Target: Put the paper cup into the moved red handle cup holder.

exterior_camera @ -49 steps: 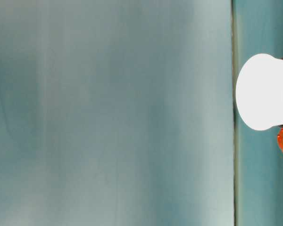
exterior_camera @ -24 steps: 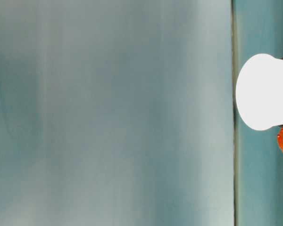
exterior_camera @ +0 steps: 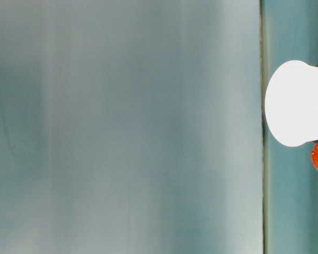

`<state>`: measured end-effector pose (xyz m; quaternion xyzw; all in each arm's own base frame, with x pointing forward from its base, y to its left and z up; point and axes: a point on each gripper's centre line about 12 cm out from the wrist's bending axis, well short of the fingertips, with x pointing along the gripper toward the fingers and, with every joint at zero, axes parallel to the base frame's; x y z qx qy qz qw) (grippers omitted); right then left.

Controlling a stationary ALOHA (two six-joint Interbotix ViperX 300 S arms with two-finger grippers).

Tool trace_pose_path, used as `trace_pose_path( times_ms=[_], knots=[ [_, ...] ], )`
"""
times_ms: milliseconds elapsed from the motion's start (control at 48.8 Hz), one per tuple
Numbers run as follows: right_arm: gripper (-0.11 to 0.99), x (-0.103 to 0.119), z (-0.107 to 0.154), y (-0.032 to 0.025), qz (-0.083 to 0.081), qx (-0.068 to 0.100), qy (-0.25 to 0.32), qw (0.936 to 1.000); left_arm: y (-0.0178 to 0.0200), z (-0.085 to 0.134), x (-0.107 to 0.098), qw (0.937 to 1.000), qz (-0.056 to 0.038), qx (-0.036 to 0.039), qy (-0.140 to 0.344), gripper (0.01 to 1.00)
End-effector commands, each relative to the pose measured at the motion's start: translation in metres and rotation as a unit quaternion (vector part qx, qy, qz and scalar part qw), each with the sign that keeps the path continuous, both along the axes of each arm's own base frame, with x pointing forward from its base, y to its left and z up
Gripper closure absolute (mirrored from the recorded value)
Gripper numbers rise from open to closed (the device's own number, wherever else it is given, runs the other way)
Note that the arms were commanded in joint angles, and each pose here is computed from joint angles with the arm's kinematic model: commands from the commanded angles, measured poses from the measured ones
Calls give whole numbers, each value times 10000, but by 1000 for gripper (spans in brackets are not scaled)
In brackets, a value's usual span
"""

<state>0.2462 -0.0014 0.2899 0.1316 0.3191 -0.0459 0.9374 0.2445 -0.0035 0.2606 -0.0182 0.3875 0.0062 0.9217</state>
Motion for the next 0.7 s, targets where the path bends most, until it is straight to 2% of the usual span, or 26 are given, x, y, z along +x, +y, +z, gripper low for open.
trace_pose_path(
  times_ms=[0, 676],
  knots=[
    [45, 8, 45, 3, -6, 10, -92, 10000, -7, 56, 23, 10000, -17, 5, -92, 54],
    [45, 0, 15, 4, -11, 24, -54, 10000, -7, 43, 18, 10000, -17, 6, -69, 54]
  ],
)
